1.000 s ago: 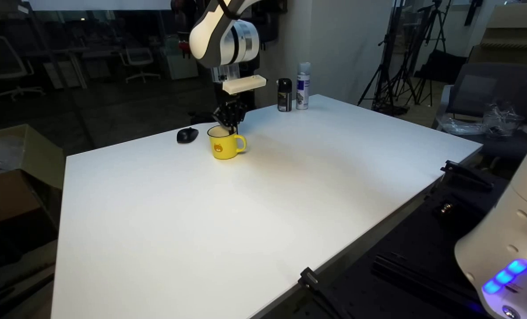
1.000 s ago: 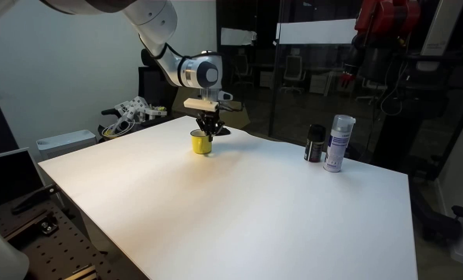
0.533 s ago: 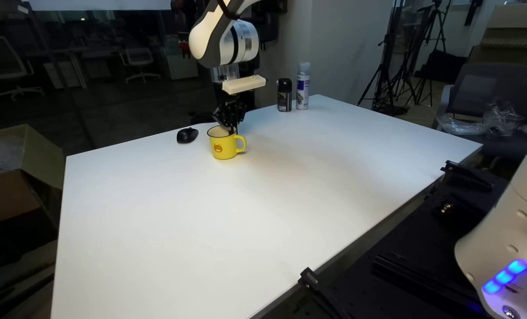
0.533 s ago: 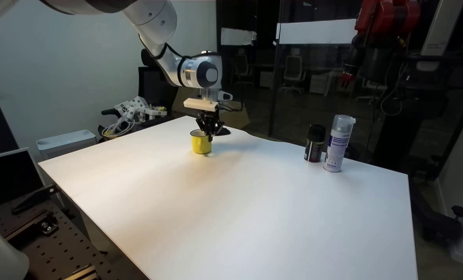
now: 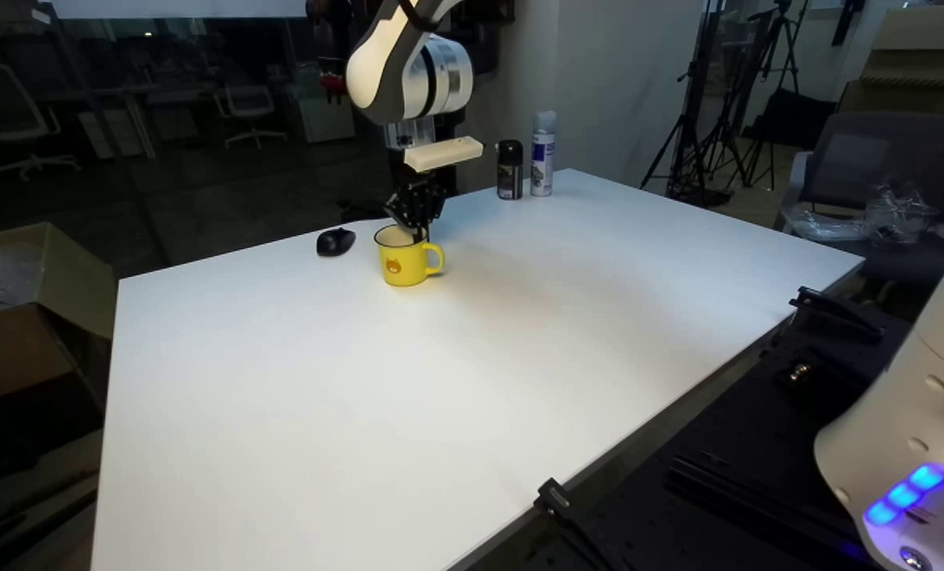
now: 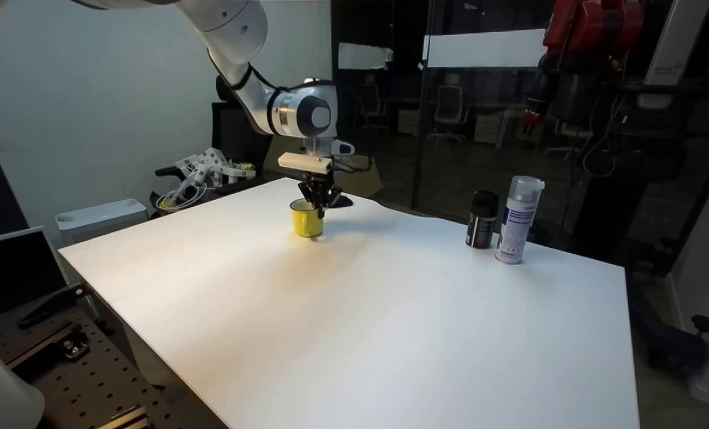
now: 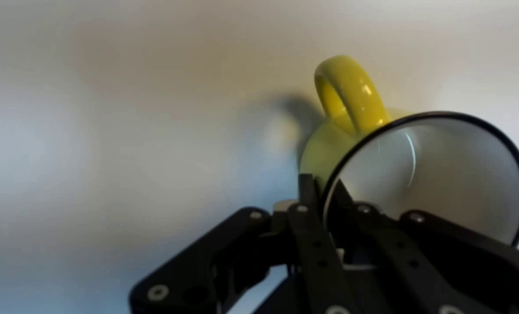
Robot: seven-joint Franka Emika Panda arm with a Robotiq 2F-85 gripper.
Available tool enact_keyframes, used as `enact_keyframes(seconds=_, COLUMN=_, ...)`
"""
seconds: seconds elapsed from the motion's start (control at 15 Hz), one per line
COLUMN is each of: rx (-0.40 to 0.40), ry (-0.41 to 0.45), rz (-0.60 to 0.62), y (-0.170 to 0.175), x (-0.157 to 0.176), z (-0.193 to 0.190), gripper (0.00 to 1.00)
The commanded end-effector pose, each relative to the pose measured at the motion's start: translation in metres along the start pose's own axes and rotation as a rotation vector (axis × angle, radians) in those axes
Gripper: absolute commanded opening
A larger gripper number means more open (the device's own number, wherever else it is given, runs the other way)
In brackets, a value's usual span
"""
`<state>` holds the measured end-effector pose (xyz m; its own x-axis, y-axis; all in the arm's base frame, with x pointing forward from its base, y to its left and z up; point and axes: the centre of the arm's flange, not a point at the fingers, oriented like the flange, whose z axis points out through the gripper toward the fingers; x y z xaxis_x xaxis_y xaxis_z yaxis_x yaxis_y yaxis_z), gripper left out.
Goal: Move the mug forward.
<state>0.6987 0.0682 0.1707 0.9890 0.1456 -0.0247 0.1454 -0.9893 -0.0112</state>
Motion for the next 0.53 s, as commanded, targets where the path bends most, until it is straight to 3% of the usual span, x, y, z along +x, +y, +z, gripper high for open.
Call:
enact_keyframes(seconds=0.0, rx=-0.021, ry=-0.042, rz=0.035, y=0.006, x=-0.056, z=-0.002, gripper=0.03)
enact_keyframes(seconds=0.47, rx=-0.024, ry=-0.175, rz=0.039, y=0.025, x=-0.129, z=0.002, gripper=0.03)
